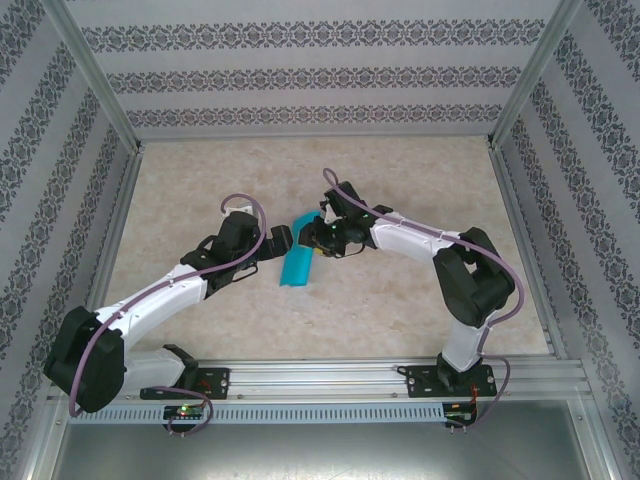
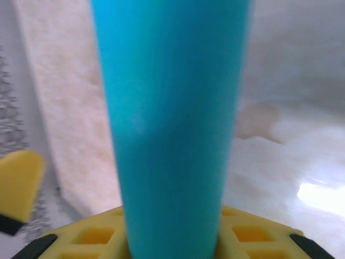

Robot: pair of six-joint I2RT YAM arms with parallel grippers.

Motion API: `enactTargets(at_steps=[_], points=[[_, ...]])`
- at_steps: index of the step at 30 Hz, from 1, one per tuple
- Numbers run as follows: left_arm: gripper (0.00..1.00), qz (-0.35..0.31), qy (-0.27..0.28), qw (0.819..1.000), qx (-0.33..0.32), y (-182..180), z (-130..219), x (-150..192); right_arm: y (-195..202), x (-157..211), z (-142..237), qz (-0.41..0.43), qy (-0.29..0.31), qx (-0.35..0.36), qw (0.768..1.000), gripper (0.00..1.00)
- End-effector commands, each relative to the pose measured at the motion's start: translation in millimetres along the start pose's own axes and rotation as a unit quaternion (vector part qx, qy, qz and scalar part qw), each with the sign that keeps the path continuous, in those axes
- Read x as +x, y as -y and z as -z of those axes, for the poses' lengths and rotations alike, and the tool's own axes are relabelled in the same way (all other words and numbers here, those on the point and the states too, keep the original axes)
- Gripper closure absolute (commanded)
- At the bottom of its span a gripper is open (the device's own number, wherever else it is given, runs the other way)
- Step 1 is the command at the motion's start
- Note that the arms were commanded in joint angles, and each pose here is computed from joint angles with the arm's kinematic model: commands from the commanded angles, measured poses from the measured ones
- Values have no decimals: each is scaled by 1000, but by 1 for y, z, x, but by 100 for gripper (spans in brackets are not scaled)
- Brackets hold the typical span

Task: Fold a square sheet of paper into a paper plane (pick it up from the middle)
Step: Fold the square sheet of paper in half at the center of the table.

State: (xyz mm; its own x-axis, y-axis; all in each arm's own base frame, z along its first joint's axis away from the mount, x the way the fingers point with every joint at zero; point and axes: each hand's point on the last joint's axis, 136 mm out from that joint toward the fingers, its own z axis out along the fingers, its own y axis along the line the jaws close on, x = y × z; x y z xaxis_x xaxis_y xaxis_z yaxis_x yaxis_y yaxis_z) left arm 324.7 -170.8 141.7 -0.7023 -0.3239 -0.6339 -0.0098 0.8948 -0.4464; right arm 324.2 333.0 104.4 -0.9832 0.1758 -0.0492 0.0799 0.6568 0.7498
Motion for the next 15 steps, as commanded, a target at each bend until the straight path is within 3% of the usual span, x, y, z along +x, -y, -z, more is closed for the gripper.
enactTargets(at_steps=[1,7,15], points=[[0,9,6,1000,13,7,6,-9,-39,-7,-2,-21,-11,-124,992,64],[0,12,7,1000,12,6,10,-9,22,-4,-28,-58,-10,-35,998,61],[0,11,7,1000,10,4,11,-8,72,2,-12,-1,-27,121,992,49]])
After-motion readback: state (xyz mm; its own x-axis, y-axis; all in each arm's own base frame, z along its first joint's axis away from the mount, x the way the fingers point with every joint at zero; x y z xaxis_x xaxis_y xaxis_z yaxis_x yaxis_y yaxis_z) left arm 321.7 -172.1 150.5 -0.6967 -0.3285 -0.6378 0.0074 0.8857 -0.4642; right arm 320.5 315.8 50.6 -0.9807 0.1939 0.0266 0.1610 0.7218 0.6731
